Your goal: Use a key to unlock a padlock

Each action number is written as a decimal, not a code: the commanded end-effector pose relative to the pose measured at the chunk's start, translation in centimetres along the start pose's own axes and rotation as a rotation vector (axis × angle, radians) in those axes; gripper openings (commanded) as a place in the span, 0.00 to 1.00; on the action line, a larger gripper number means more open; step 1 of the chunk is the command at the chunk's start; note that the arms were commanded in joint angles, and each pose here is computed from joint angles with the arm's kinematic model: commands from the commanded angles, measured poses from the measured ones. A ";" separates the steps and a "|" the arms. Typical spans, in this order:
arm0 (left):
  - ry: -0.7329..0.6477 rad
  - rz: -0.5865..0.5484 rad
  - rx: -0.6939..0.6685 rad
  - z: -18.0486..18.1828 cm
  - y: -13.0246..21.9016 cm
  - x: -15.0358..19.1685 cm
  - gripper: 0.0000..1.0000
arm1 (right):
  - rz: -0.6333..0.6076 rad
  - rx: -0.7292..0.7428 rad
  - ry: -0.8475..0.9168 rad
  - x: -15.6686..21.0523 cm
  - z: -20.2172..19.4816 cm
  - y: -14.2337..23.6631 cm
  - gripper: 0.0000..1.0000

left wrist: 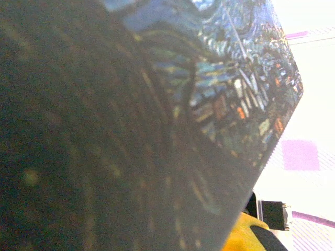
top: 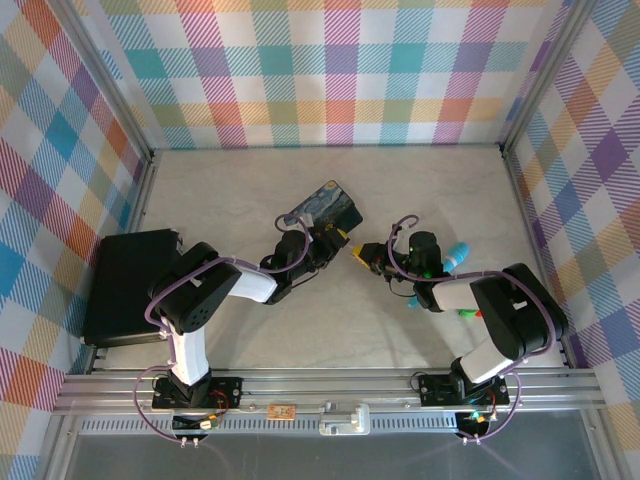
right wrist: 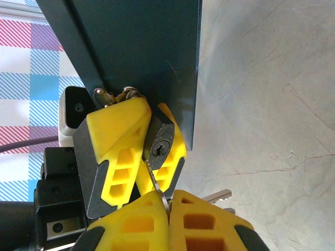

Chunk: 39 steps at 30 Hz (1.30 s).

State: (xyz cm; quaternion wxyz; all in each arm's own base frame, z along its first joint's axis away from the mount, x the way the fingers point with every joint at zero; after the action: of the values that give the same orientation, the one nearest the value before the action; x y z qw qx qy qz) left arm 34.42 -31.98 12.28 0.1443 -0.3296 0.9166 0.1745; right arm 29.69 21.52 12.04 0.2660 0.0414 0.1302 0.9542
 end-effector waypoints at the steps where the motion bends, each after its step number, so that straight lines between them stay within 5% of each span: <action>1: -0.001 -0.032 0.054 -1.6 -0.1 -0.7 0.00 | -0.004 -0.012 0.034 0.0 0.6 -0.1 0.00; 24: -0.002 -0.032 0.075 -2.6 0.1 -0.6 0.00 | -0.001 -0.026 0.035 -0.6 0.9 -1.1 0.00; 39: 0.017 0.003 0.088 -2.9 -0.7 0.8 0.00 | 0.078 -0.170 0.032 -0.4 3.8 -2.1 0.00</action>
State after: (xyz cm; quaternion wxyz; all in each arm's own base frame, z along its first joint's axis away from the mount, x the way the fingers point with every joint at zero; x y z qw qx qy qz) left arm 34.80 -31.75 12.37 0.1434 -0.3509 0.9081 0.1781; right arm 30.90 22.47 11.43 0.2555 0.0513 0.1168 0.9584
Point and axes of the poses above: each hand's point on the last joint's axis, 136 mm out from that joint toward the fingers, its own y axis back along the fingers, its own z axis along the line the jaws close on, x = y × z, the point moved 3 cm from there along y, back along the fingers, and after that the axes turned 11 degrees about -y, right-handed, at the moved point
